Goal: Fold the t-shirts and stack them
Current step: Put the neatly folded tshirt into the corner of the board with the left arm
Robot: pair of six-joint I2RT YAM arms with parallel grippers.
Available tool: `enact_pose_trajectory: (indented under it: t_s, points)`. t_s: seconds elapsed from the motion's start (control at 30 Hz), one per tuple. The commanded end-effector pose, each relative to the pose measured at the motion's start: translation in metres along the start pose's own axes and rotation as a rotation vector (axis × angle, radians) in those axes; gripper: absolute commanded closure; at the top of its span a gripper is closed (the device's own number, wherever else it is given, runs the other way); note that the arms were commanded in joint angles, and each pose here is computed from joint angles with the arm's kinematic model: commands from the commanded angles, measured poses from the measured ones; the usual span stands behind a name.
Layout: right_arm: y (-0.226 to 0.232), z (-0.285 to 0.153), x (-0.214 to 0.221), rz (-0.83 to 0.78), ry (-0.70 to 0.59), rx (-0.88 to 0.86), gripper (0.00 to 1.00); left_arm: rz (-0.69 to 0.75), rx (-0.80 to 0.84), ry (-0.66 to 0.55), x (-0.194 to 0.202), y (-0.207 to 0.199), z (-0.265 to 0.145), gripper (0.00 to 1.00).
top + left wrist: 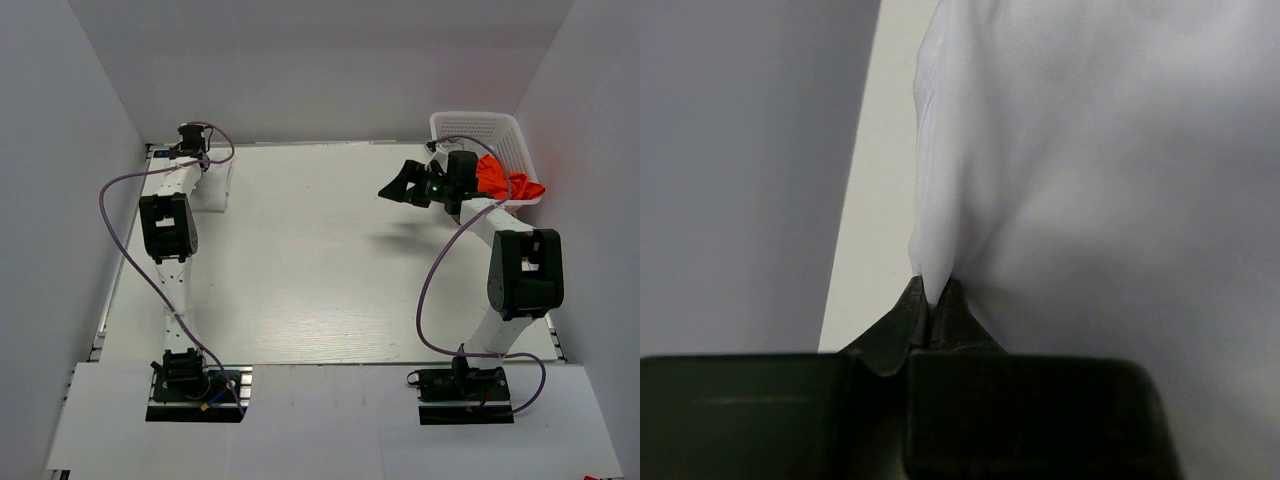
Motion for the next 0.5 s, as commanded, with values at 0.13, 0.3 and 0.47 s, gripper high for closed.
enact_pose_trajectory:
  t_s: [0.13,0.3,0.47]
  points:
    - [-0.007,-0.003,-0.007,-0.041,-0.015,0.025,0.10,-0.067,-0.047,-0.093,-0.038,0.023,0.010,1.00]
    - [-0.008,-0.009,-0.010,-0.061,-0.024,0.061,0.10,-0.078,-0.056,-0.094,-0.040,0.030,0.013,1.00]
    - [-0.005,-0.014,-0.013,-0.081,-0.037,0.072,0.10,-0.150,-0.054,-0.077,-0.039,0.042,0.014,1.00]
Point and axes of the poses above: each gripper's point midway between its finger pads, its own z axis out along the fingers, its own y axis along the line the jaws close on, x = y × z, the point moved 1 cm from there along -z, back along the fingers, and after that the axes turned 8 degrees about -z, right-handed, at the moved point
